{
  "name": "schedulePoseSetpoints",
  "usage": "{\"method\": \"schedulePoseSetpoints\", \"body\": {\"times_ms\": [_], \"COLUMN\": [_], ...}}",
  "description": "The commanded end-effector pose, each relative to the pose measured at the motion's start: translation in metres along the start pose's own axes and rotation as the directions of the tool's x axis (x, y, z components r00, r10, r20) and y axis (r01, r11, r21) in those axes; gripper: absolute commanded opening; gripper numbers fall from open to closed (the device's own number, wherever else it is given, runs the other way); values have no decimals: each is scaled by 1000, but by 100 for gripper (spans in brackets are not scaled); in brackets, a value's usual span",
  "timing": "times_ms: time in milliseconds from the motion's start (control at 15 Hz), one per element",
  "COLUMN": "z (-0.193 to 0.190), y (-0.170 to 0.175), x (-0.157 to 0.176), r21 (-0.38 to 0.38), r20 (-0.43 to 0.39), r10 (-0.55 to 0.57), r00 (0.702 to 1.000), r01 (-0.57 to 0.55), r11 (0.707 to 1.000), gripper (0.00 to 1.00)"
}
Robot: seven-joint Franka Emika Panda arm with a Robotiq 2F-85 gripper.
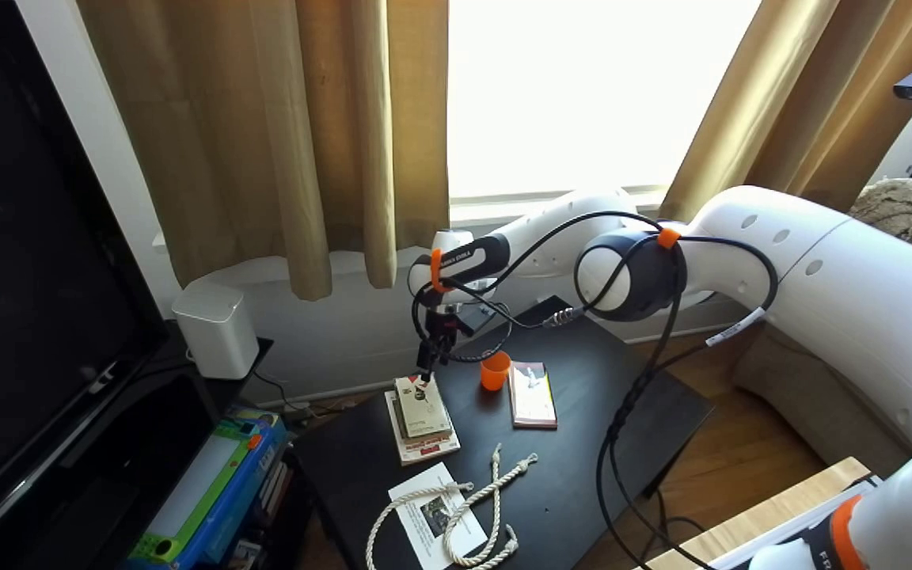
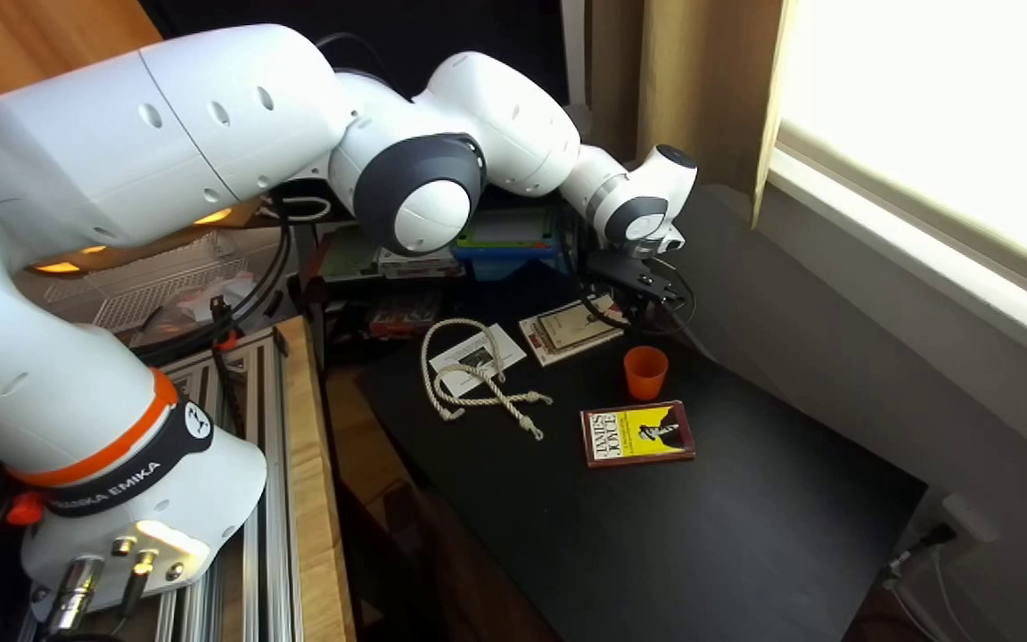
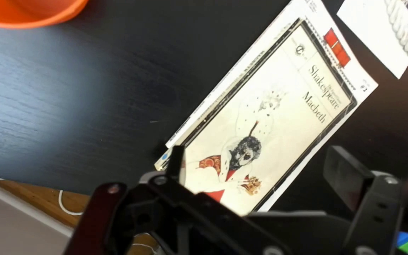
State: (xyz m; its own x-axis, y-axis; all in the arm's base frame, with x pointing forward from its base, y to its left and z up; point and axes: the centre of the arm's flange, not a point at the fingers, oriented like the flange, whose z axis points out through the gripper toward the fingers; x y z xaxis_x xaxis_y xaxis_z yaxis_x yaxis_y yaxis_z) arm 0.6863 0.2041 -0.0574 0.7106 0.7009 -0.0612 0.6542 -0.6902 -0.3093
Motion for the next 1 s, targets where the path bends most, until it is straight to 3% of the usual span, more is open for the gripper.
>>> {"method": "schedulePoseSetpoints", "body": {"times_ms": [0,467,733,800,933], "z": [0,24,47,55,66], "y": [0,-20,-38,-41,-45], "x": [0,15,25,24,21], "r21": [0,-41,-86,-98,-115], "r20": [0,13,-39,-55,-91], "r10": [1,115,166,175,195], "r00": [1000,993,985,983,977], "r01": [-1,-115,-169,-180,-205], "r11": [1000,993,982,979,972], "gripper": [100,100,100,96,71]}}
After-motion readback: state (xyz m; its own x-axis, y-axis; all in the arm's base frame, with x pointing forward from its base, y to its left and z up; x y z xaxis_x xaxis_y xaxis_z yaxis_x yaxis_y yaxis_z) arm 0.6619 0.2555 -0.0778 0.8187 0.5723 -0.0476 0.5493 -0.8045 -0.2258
